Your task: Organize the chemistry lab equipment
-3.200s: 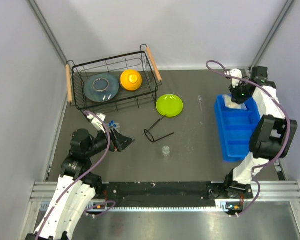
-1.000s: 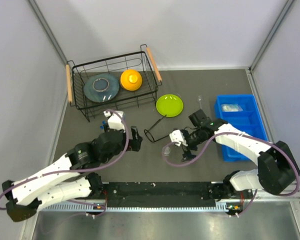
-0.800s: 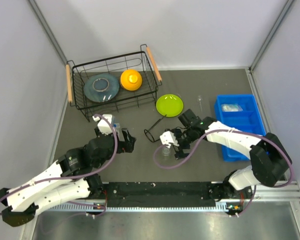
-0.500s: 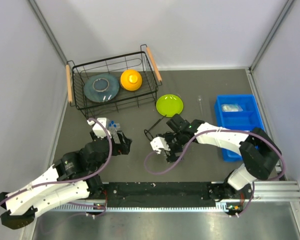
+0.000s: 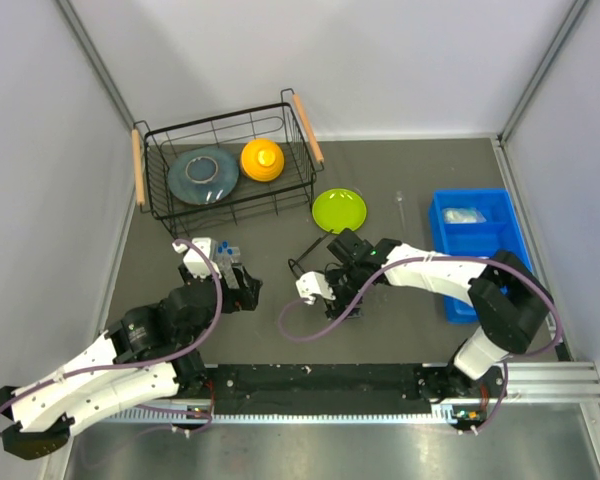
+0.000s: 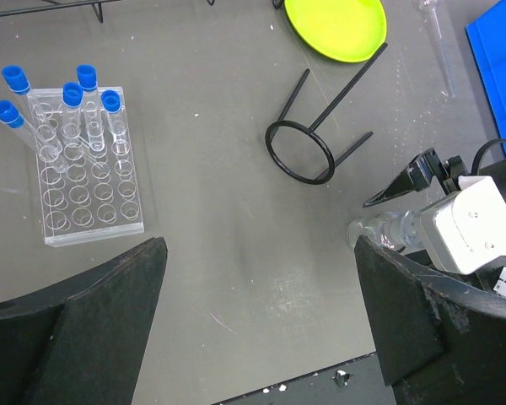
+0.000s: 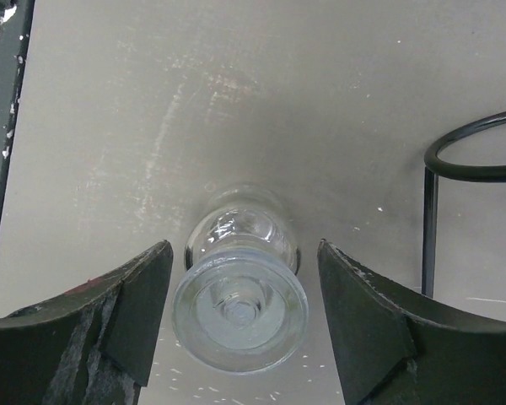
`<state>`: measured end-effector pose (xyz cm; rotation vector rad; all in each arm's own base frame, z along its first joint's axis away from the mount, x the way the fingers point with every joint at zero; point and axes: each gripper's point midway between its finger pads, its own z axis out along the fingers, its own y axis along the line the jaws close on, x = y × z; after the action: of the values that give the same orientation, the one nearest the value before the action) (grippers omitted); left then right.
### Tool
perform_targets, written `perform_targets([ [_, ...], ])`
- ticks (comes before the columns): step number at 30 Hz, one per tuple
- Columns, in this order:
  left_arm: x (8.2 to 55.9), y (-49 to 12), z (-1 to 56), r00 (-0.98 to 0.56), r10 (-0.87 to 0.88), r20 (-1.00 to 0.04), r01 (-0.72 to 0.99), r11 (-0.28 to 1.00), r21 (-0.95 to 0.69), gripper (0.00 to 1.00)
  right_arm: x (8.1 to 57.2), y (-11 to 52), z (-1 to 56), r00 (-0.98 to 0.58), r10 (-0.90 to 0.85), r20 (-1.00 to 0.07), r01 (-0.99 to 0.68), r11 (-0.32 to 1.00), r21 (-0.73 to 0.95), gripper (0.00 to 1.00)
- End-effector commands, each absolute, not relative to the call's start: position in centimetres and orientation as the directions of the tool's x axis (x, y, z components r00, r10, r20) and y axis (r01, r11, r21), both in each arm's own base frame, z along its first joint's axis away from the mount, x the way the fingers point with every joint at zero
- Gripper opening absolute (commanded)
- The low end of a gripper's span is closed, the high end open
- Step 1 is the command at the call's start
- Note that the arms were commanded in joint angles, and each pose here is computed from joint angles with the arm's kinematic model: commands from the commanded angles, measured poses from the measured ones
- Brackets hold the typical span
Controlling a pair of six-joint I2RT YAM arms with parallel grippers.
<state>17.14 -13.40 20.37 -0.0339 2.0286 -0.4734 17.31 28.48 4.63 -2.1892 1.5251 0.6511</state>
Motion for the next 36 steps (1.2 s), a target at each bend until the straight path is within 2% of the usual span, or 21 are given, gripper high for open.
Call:
perform_targets([
  [1,17.5,-13.3,20.6,-0.472,-0.24,-0.849,0.162,0.922,-0.351,0.99,17.9,30.5,6.3,0.304,-0.729,-0.613,-0.943,-0.321,-0.086,0.68],
  [4,17.5,-13.4,20.6,-0.47,-0.243,-0.848,0.164,0.92,-0.355,0.99,17.7,30.6,6.2,0.298,-0.73,-0.615,-0.944,-0.319,-0.08,0.61],
  [7,17.5,-13.4,20.6,-0.471,-0.245,-0.847,0.163,0.92,-0.356,0.99,17.7,30.7,6.4,0.287,-0.731,-0.619,-0.948,-0.308,-0.076,0.49],
  [8,17.5,-13.4,20.6,-0.472,-0.246,-0.847,0.164,0.919,-0.358,0.99,17.7,30.7,6.6,0.283,-0.731,-0.621,-0.95,-0.302,-0.078,0.41],
  [10,17.4,-13.4,20.5,-0.474,-0.244,-0.846,0.165,0.919,-0.358,0.99,17.8,30.8,6.9,0.271,-0.731,-0.626,-0.955,-0.287,-0.077,0.32],
  [15,17.4,-13.5,20.3,-0.479,-0.249,-0.842,0.166,0.916,-0.365,0.99,17.3,30.1,8.8,0.262,-0.722,-0.64,-0.959,-0.27,-0.088,0.26],
  [20,17.4,-14.0,20.2,-0.483,-0.248,-0.84,0.179,0.911,-0.372,0.99,17.7,27.9,11.8,0.159,-0.728,-0.667,-0.983,-0.181,-0.037,0.24],
  [26,17.6,-14.8,20.0,-0.483,-0.255,-0.837,0.194,0.902,-0.386,0.99,20.5,22.2,15.6,-0.026,-0.728,-0.685,-0.998,0.064,-0.03,0.24],
  [29,17.8,-15.4,19.9,-0.484,-0.25,-0.839,0.207,0.899,-0.387,0.99,23.4,18.3,17.4,-0.143,-0.685,-0.714,-0.966,0.255,-0.051,0.25],
  [34,18.0,-16.5,19.7,-0.495,-0.219,-0.841,0.237,0.897,-0.373,0.99,28.3,9.4,19.1,-0.336,-0.583,-0.74,-0.813,0.576,-0.085,0.25],
  [36,18.2,-17.0,19.8,-0.494,-0.21,-0.844,0.248,0.896,-0.368,0.99,29.7,7.2,19.8,-0.37,-0.551,-0.748,-0.762,0.641,-0.095,0.25],
])
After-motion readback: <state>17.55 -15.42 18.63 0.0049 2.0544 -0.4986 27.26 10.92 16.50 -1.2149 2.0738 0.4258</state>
